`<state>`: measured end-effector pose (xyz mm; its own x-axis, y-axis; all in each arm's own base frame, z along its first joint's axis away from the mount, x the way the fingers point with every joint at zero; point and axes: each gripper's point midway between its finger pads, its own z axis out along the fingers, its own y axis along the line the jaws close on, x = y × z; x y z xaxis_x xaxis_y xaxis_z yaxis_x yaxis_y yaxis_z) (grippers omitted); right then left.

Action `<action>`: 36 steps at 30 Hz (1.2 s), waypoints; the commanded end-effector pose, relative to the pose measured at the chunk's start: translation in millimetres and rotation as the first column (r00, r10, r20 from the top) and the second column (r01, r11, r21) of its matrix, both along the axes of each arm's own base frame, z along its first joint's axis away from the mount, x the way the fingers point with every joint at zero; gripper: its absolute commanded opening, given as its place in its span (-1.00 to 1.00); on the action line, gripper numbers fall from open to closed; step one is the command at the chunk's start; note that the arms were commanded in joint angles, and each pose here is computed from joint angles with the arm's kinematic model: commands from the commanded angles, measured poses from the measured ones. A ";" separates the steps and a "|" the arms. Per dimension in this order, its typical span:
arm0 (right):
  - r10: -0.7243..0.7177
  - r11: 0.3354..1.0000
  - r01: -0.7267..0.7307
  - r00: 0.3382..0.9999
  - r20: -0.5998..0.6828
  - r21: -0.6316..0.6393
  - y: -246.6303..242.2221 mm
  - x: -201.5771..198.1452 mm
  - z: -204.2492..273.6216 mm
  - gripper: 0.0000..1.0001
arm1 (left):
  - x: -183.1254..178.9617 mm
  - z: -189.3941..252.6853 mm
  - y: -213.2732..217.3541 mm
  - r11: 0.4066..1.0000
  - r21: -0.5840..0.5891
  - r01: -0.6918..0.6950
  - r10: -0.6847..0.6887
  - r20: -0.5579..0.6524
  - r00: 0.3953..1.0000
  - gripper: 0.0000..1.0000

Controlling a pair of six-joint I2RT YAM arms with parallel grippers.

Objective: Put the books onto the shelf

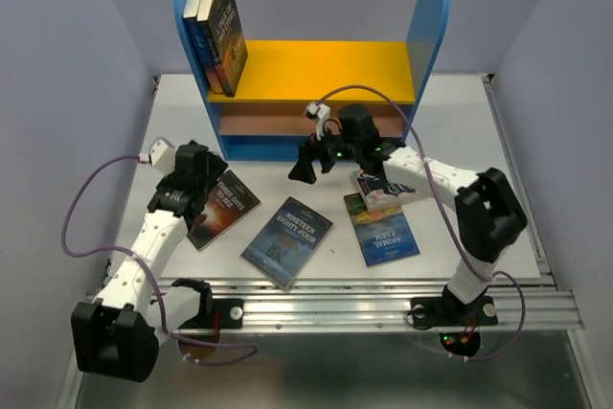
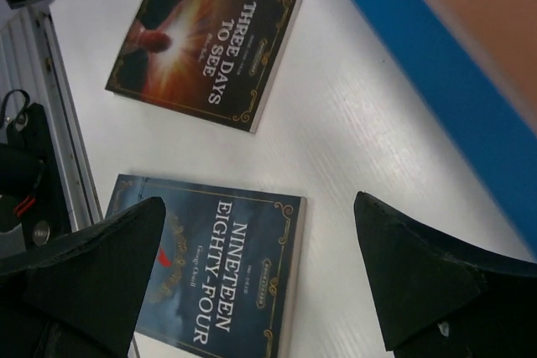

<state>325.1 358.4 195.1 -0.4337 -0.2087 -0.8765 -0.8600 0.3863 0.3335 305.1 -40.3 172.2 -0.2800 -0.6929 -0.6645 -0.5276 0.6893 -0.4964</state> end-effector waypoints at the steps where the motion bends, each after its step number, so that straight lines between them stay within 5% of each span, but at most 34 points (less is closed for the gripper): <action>1: -0.045 0.998 0.045 0.999 -0.017 0.031 70.8 5.9 1.5 1.00 | -16.5 -54.6 36.1 0.975 -0.102 -0.195 0.180 -0.137 0.974 0.98; 13: -0.202 0.974 0.182 0.967 -0.155 -0.133 153.9 20.2 -92.5 1.00 | -38.0 -119.6 120.4 0.856 0.061 -0.514 0.498 -0.369 0.785 0.98; 20: -0.177 0.977 0.129 0.938 -0.299 -0.171 170.5 -4.2 -126.9 1.00 | -40.8 -165.9 103.8 0.885 0.025 -0.465 0.414 -0.496 0.763 0.98; 28: 0.031 0.998 -0.048 0.899 -0.438 -0.030 194.1 -44.4 -98.5 1.00 | -48.3 -180.8 93.2 0.895 -0.018 -0.445 0.372 -0.521 0.768 0.98; 36: 0.138 0.984 -0.080 0.901 -0.411 0.157 203.0 -53.5 -26.2 0.87 | -58.1 -185.1 89.1 0.897 -0.032 -0.441 0.362 -0.521 0.773 0.98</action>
